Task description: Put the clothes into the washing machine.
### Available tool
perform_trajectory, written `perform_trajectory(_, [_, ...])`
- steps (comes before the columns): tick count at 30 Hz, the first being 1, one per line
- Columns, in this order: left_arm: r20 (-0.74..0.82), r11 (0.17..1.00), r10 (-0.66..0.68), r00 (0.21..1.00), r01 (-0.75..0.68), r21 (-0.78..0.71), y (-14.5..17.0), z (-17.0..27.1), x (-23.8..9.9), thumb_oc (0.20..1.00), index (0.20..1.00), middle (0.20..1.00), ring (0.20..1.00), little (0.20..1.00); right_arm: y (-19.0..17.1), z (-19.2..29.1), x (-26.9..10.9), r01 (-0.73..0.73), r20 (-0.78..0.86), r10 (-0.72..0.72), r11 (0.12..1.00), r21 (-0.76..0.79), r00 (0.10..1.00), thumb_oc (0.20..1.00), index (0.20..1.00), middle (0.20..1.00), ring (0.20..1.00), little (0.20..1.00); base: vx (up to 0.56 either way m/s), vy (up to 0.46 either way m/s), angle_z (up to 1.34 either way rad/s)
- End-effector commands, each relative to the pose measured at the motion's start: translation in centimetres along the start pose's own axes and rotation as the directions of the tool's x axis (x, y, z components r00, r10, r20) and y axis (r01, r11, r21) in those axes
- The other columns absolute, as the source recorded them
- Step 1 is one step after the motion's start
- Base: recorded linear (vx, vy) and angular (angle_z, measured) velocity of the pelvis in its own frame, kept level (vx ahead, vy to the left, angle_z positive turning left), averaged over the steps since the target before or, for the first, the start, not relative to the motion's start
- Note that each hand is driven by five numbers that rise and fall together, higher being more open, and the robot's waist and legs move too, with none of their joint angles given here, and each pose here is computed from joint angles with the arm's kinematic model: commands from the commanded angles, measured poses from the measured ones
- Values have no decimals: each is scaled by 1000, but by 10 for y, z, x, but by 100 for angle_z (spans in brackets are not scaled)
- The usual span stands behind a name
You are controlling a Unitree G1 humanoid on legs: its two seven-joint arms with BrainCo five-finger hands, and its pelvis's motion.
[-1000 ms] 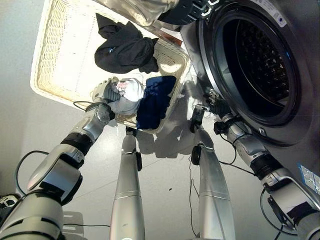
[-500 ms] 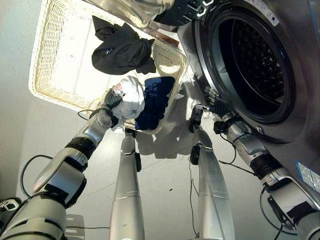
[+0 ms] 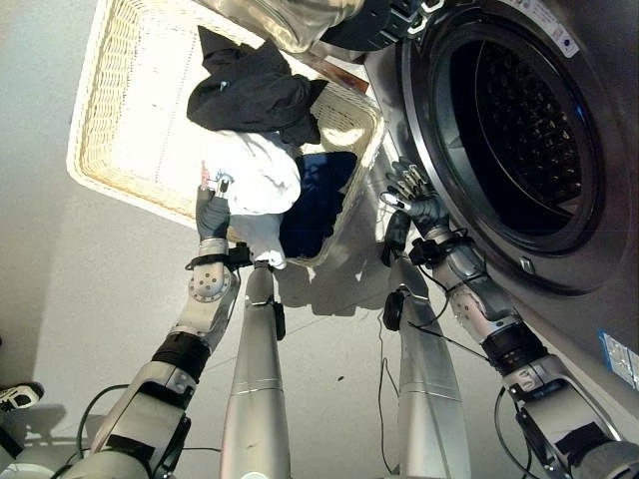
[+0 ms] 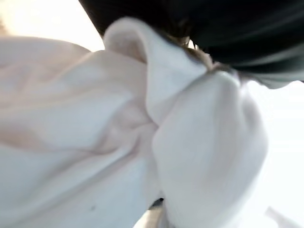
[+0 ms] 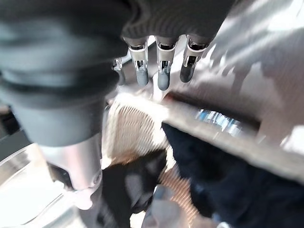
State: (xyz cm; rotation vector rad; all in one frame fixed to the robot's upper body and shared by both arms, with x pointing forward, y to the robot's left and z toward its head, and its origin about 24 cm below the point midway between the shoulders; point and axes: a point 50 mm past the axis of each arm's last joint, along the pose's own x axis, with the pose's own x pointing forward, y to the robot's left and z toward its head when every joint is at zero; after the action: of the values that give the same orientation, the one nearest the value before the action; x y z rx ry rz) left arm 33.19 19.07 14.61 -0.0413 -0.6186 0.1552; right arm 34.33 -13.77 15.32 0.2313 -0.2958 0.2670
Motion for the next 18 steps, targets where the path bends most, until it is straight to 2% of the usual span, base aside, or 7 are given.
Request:
perform_trajectory(1, [345,995,-85,935,96,-14,-19,60,10,200,200,200,200,200,17,23,-11,-100,130,87,990,96,988,1000,1000,1000,1000,1000,0,0,0])
perform_trajectory(4, [467,982,-185,865,182,52,-37,84,8,200,200,200,200,200,32,34,-11,-180,184,156,976,123,970,1000,1000,1000,1000,1000,-2,-39,0])
perform_trajectory(8, [544,959,-282,790,248,137,-56,103,7,200,200,200,200,200,53,44,-10,-294,219,260,946,138,940,1000,1000,1000,1000,1000,1,-5,1])
perform_trajectory(18, [588,890,-448,674,272,367,-88,116,5,200,200,200,200,200,93,53,-11,-500,216,464,849,168,859,1000,1000,1000,1000,1000,1,-3,0])
